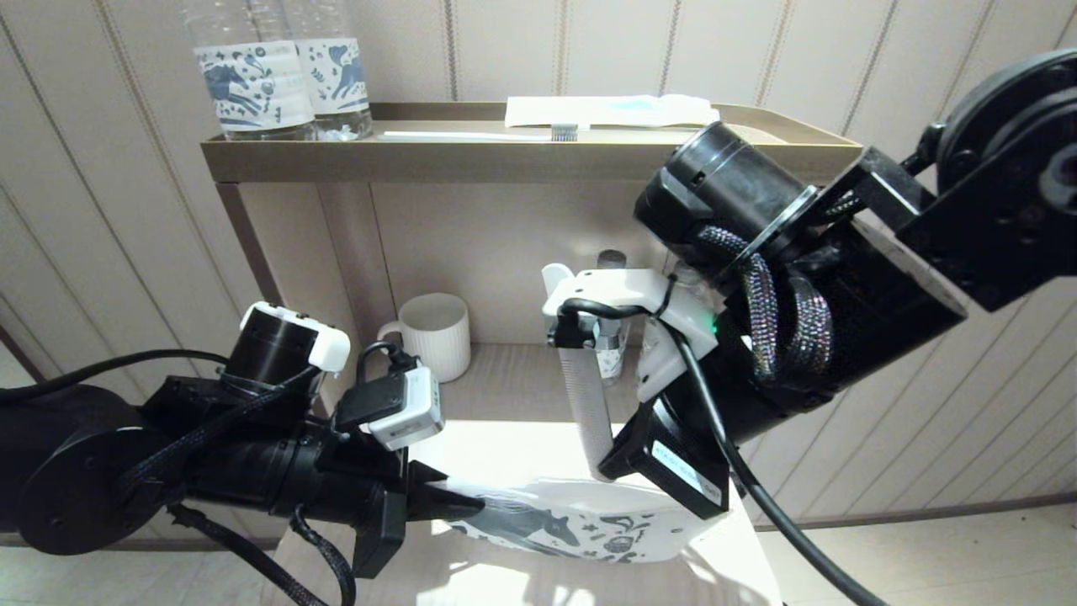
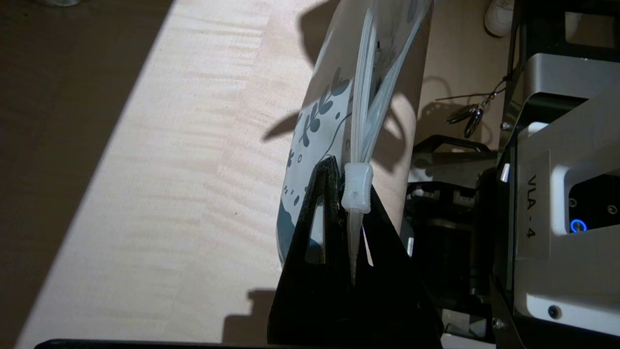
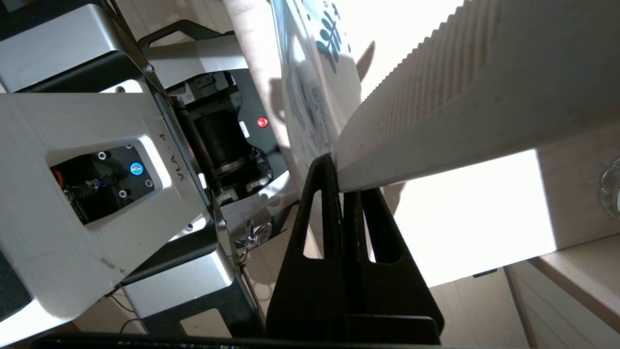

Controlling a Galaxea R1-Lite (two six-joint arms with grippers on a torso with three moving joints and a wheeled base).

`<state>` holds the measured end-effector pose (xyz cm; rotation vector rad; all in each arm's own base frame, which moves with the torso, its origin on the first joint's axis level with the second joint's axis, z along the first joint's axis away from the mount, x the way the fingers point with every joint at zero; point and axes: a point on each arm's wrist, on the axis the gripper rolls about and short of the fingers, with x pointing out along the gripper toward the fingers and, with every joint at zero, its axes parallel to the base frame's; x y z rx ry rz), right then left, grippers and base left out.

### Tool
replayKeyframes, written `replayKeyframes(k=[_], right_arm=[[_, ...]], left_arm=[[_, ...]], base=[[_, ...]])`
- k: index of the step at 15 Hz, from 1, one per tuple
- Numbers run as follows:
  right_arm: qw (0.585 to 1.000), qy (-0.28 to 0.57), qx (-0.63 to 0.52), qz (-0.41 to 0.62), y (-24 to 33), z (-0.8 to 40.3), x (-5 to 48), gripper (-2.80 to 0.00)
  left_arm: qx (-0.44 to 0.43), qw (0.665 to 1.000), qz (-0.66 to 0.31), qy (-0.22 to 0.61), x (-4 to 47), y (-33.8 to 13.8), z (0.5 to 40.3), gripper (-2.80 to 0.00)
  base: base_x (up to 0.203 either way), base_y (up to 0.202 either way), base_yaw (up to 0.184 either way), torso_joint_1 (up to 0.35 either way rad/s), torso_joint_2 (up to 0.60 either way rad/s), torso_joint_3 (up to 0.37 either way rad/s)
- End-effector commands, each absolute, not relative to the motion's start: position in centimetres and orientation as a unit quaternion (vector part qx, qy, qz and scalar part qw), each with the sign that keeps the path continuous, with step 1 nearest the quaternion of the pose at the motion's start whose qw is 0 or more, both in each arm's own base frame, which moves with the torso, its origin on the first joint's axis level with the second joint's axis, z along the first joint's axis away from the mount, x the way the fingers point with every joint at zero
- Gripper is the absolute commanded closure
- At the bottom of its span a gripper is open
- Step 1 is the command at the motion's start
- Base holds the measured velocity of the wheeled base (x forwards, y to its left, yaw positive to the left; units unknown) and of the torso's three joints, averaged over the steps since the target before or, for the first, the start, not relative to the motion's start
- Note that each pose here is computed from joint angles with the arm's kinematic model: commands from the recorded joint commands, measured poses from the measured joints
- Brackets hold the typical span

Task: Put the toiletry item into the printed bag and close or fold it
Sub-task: Place the comb into the storage bag

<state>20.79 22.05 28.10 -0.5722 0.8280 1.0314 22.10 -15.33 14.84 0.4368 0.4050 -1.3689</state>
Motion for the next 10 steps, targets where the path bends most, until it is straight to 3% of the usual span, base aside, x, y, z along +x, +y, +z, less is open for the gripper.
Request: replayKeyframes(k=[1,10], right_arm=[[0.744,0.392,-0.265,0.473,22.1,27.4,20.8,0.00],[0.737,0.404,-0.262,0.475,22.1,25.1,21.0,0.00]], left_arm=[[0.199,0.732,-0.624,0.185,22.2,-15.4,14.7,0.00],[0.197,0.730,-0.625,0.194,22.5,-15.6,14.1,0.00]], base=[[0.000,0.000,0.000,0.000,0.00,0.000],[0.000,0.000,0.000,0.000,0.00,0.000]])
